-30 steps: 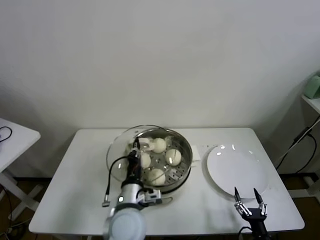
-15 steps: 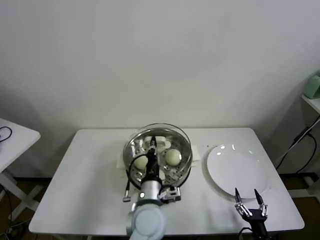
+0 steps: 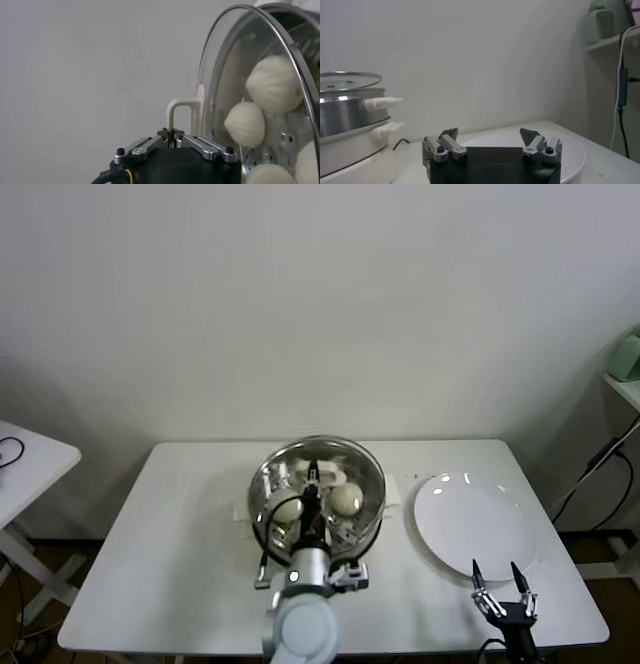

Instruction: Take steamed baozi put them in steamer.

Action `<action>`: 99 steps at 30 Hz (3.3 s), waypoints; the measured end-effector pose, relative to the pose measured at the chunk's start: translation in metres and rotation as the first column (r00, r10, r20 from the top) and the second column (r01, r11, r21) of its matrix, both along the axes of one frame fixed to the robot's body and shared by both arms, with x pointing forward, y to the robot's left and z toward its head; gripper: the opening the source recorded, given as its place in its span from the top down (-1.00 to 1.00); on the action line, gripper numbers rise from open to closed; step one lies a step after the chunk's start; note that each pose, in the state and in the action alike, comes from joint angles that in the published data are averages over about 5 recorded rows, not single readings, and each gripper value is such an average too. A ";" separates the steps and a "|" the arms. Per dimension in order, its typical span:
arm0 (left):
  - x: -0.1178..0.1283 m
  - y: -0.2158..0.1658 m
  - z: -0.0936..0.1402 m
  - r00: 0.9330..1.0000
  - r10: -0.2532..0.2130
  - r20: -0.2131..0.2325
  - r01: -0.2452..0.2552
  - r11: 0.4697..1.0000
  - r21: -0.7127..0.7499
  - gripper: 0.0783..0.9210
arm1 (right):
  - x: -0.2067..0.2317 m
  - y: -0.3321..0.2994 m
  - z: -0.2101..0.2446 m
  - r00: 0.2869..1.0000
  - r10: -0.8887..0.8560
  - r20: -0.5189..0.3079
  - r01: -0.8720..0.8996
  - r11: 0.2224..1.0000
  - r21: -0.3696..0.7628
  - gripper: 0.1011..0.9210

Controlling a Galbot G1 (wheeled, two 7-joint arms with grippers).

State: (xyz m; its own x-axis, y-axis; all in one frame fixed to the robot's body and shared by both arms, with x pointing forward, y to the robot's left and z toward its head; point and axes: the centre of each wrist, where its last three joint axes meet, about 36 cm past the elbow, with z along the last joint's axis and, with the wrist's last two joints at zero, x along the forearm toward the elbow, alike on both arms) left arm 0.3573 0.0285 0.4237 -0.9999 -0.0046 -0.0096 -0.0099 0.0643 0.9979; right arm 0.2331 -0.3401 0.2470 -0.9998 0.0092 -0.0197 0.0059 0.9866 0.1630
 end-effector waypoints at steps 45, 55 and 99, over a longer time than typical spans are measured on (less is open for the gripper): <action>-0.001 0.003 -0.016 1.000 -0.010 0.013 0.010 1.000 0.013 -0.01 | -0.002 0.002 0.000 1.000 -0.011 0.006 0.011 1.000 0.006 -0.76; -0.012 0.010 -0.008 1.000 -0.016 0.020 0.016 1.000 -0.004 -0.71 | -0.004 0.005 -0.002 1.000 -0.009 0.005 0.009 1.000 0.008 -0.76; -0.056 0.246 -0.027 0.994 -0.079 -0.078 -0.059 0.224 -0.973 -0.77 | -0.009 0.001 -0.006 1.000 -0.009 -0.026 0.007 0.998 -0.054 -0.76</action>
